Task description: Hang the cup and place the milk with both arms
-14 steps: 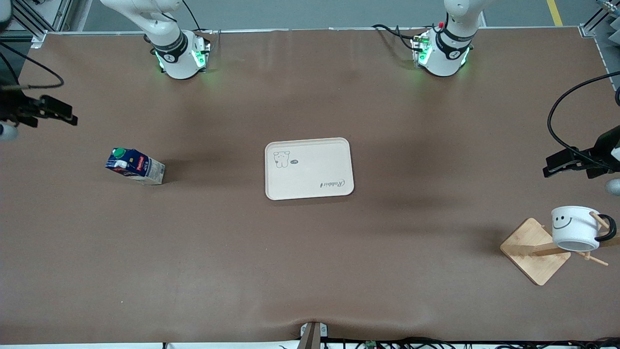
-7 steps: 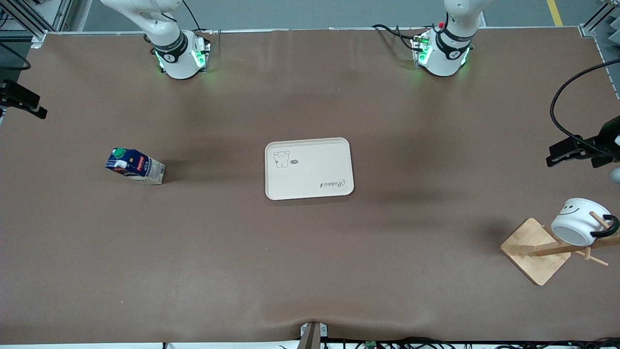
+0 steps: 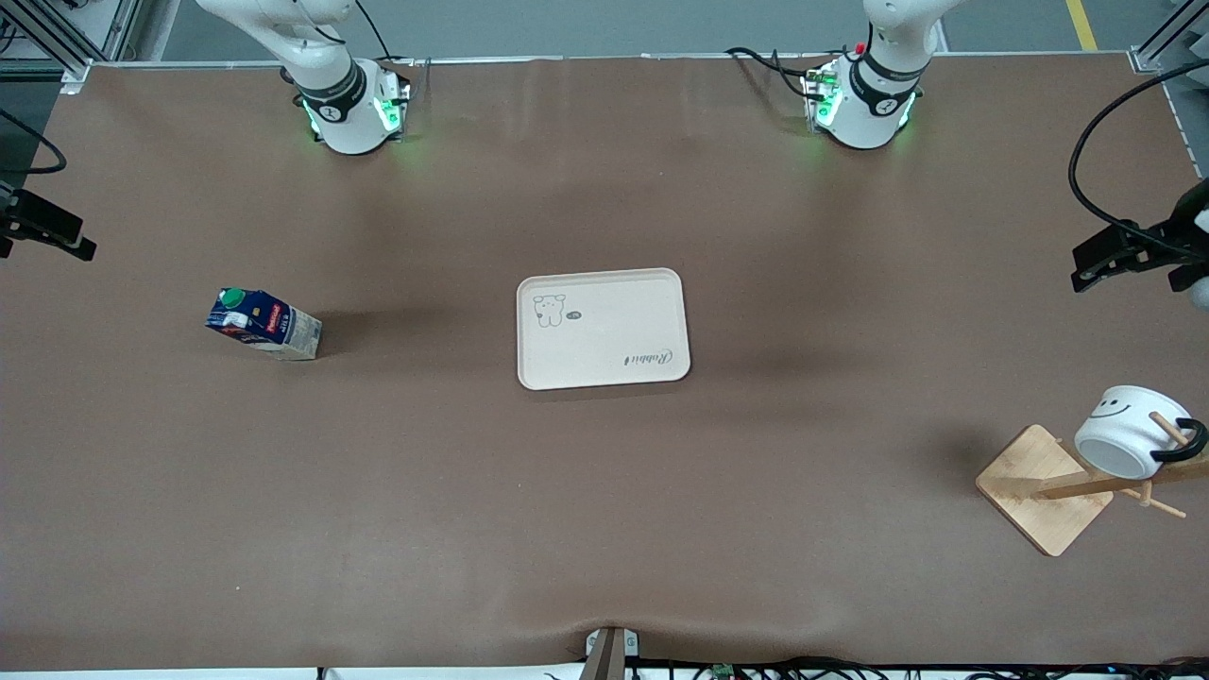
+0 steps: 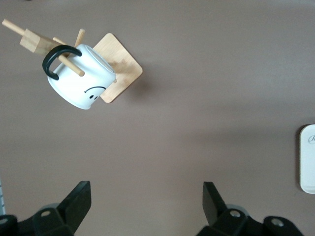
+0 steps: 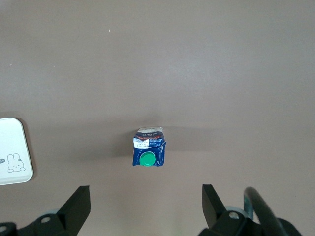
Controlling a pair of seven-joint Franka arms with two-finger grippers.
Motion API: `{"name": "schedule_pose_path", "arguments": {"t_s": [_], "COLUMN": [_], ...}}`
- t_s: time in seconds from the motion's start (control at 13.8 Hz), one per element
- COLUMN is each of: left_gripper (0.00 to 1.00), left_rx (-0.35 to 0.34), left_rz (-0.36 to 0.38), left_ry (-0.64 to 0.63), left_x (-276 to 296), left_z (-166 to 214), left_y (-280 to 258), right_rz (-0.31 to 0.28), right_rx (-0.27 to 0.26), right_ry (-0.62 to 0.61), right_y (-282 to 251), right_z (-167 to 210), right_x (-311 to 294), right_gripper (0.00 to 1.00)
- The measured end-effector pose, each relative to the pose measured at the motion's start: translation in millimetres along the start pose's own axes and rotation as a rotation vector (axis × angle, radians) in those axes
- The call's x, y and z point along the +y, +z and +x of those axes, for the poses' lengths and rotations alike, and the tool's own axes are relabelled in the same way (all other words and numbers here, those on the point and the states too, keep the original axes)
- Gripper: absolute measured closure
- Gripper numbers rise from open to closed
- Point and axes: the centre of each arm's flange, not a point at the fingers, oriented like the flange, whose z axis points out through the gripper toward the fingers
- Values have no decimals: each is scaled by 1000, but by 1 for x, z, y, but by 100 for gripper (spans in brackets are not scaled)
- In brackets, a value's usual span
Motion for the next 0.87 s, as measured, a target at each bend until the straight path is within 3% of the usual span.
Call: {"name": "schedule_pose_path", "arguments": {"t_s": [0.51,0.87], "left_gripper": [0,0], "left_rx": [-32,4], "left_rz": [-27,-26], "left_ry": [-44,-55], "left_x": [26,26], "left_z": [-43,-61], "left_y": [-3,-16], "right_rz": [-3,-4], "right_rx": [13,14], "right_ry": [3,4], "right_y": [-7,-7], "right_z": [0,0], "right_x": [2,3], "right_gripper": [0,0]}}
